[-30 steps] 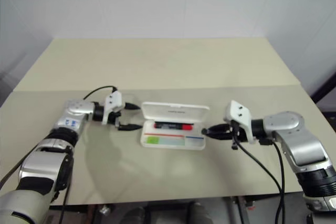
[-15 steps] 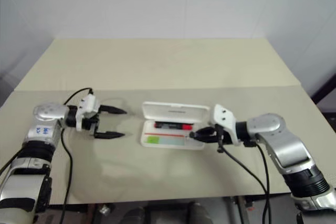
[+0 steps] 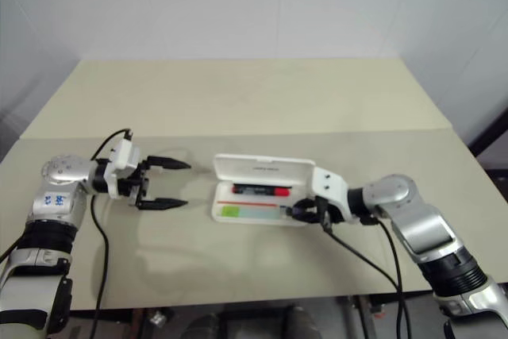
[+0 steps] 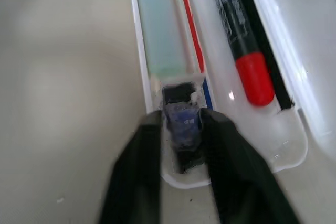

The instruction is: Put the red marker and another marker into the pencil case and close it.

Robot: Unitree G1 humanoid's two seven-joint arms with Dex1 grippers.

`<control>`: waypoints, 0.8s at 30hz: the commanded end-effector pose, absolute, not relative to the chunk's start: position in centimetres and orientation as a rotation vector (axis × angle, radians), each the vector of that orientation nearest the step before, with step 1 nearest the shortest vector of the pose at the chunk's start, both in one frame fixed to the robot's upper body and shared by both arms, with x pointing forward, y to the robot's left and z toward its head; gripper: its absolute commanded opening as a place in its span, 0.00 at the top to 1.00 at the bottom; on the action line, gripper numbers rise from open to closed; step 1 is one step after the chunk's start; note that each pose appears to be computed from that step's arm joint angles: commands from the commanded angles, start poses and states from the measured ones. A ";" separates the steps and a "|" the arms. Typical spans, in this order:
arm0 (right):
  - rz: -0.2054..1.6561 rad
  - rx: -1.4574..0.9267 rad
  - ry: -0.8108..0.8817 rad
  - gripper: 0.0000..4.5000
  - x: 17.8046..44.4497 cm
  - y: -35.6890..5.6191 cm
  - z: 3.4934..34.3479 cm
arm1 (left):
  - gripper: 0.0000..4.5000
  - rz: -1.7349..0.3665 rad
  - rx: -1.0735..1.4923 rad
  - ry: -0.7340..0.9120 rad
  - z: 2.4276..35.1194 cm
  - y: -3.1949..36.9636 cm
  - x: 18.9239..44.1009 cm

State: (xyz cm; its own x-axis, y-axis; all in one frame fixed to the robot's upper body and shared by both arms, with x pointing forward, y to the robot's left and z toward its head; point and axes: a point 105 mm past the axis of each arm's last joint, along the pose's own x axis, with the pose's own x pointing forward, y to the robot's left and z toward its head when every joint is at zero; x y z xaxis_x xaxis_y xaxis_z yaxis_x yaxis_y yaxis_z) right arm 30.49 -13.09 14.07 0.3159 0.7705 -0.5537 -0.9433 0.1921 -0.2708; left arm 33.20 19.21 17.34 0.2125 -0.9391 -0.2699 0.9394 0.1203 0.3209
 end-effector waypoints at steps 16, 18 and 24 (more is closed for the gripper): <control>1.327 -0.394 0.051 0.01 28.5 -13.7 20.3 | 0.00 -1.293 0.460 -0.157 20.6 18.3 34.7; 1.328 -0.341 0.011 0.01 28.1 -14.3 20.7 | 0.00 -1.280 0.457 -0.163 20.8 18.3 35.0; 1.269 -0.275 -0.044 0.01 28.1 -16.3 21.3 | 0.00 -1.247 0.463 -0.185 21.9 18.2 36.2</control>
